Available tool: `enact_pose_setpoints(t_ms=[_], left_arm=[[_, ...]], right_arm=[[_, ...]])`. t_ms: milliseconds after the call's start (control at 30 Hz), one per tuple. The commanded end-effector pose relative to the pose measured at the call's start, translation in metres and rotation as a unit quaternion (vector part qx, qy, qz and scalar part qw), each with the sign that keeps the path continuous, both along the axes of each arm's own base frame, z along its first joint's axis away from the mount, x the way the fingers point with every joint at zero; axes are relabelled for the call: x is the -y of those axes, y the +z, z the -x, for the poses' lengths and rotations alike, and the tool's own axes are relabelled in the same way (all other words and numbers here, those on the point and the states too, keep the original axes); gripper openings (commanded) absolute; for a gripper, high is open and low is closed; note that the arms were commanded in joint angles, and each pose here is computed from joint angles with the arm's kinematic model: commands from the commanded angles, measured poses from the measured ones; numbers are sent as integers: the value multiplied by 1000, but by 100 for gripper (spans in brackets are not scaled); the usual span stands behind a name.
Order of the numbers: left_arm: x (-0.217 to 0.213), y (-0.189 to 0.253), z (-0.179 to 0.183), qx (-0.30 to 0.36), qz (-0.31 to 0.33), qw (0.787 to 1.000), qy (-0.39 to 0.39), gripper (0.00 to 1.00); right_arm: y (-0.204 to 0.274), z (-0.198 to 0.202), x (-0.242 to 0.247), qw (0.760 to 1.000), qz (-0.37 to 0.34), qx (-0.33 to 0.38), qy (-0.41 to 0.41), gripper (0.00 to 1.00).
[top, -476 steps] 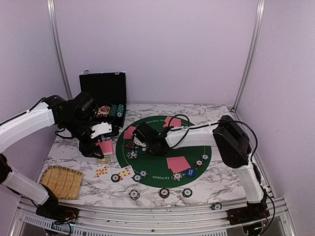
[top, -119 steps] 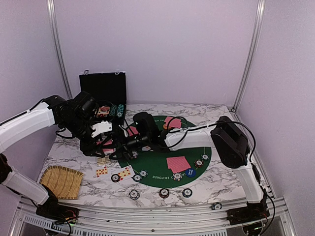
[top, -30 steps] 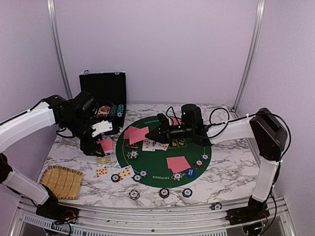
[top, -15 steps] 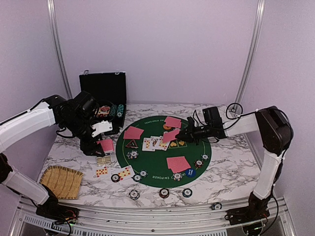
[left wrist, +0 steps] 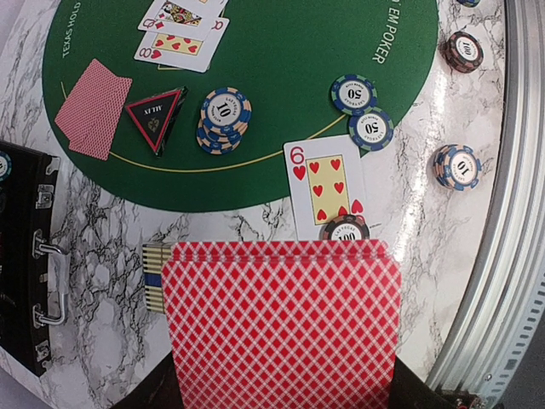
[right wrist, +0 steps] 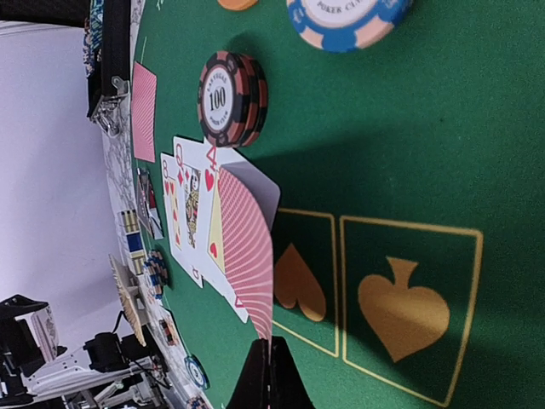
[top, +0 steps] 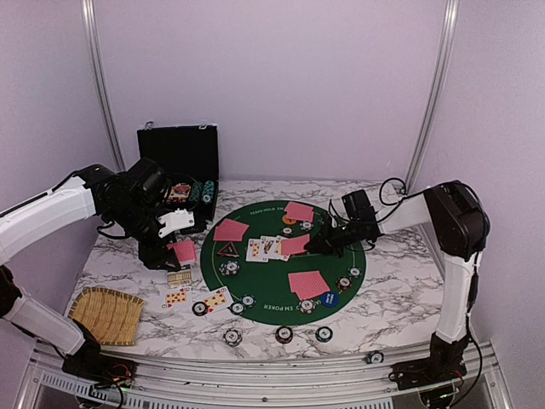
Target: Distribute texas hold em gaming equipment
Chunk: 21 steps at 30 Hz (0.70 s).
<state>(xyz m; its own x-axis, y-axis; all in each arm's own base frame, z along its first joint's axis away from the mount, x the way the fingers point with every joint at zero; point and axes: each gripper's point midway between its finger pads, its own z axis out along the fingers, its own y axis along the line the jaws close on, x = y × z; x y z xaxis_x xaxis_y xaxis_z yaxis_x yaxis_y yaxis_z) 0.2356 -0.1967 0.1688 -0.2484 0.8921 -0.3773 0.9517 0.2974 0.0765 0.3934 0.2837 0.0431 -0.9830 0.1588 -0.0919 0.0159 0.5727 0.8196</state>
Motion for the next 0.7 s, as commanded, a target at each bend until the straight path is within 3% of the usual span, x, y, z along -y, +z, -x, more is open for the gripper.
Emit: enact_pose_setpoints(t_ms=[0,100,367,533,667], left_arm=[[-2,4,2,4,5,1000,1,0],[-2,4,3,1,6,1000,0,0],[-1,4,4,-1,9,1000,-1,0],[-1,5,3,1,10,1000,-1,0],[0,5,2,0,10,1000,0,0]], right_arm=[[-12,-6,13,998,55,2,4,7],[-16,-2,18,997,75,-1,7,25],[-11,2,35,991,133,8,2,56],[38,-3,30,989,132,60,-24,76],[91,10,-15,991,75,110,-6,87]])
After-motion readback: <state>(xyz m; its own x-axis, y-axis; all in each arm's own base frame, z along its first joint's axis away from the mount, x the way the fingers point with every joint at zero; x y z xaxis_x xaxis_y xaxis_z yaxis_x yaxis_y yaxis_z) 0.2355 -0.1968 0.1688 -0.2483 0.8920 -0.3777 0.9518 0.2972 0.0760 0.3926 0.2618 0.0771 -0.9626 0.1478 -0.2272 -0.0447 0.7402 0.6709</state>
